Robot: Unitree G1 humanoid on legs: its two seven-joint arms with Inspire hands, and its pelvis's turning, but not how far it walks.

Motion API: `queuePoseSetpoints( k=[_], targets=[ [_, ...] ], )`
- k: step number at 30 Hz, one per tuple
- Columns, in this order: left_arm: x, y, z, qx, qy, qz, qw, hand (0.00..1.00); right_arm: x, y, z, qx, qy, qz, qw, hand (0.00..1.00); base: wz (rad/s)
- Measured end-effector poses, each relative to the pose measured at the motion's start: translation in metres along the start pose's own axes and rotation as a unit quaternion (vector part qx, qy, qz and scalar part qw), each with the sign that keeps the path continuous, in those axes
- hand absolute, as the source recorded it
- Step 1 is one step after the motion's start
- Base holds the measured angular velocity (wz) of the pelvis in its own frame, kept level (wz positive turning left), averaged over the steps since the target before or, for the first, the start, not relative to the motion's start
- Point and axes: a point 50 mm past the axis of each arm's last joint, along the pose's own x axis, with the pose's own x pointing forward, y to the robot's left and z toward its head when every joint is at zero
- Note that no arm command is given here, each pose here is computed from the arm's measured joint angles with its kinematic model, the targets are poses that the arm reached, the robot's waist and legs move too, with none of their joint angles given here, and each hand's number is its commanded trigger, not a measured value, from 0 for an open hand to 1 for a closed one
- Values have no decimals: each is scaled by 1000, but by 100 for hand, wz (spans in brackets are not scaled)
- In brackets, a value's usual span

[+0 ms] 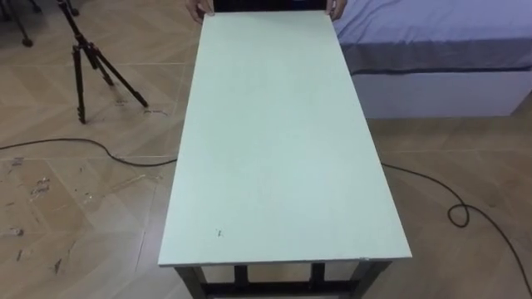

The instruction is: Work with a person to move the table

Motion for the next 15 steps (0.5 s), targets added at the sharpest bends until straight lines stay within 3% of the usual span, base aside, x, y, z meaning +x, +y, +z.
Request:
queuePoseSetpoints(
  k=[8, 15],
  targets=[
    [1, -3, 26, -147, -46, -75, 985, 0, 0, 15, 33, 27, -71, 70, 995, 0, 6],
    [-2, -16, 37, -196, -71, -164, 964, 0, -6, 29, 47, 32, -113, 144, 983, 0, 12]
  ],
)
